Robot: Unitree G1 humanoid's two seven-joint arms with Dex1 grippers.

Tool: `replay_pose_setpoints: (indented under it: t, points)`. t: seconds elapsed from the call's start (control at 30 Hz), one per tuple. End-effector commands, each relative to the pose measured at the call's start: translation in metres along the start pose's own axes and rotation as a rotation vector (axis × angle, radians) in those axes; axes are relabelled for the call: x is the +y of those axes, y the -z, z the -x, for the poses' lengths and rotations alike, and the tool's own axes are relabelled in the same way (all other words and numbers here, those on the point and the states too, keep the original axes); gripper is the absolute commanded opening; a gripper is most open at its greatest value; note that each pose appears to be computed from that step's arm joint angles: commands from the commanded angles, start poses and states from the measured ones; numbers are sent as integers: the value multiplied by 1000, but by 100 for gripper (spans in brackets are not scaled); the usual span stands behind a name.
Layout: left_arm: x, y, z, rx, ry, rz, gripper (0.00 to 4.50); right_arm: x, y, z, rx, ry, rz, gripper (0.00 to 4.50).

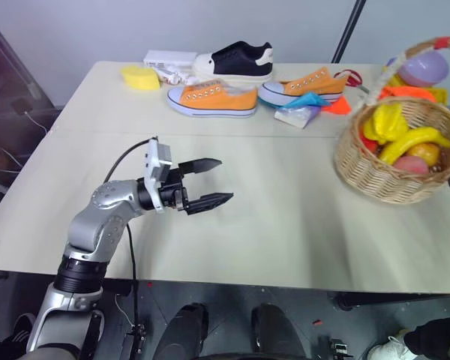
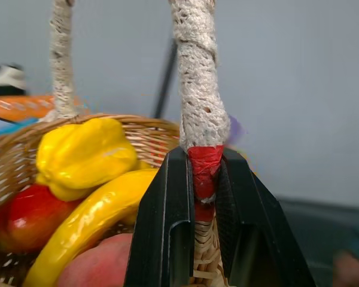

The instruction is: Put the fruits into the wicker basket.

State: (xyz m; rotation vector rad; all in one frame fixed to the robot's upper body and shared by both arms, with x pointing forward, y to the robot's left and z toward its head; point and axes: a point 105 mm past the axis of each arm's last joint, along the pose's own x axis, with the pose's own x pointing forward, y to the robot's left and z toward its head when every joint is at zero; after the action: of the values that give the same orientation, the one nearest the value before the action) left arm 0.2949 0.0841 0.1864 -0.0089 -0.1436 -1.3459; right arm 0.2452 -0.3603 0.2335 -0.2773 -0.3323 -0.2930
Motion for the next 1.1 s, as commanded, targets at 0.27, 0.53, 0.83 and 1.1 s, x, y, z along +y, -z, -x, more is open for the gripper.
replay_pose_setpoints:
  t: [0.27,0.53,0.83,1.1]
  points:
    - [-2,-5,8,6,-19,-53,450,-7,11,1,-12,84,-53,49]
    - [-3,-3,9,-1,-35,-43,450,-2,18,3,2,77,-82,439]
    - [3,1,10,-1,-44,-37,450,26,1,36,-29,188,-186,449]
    - [12,2,26,4,-135,-51,450,115,-17,61,-68,-146,-207,449]
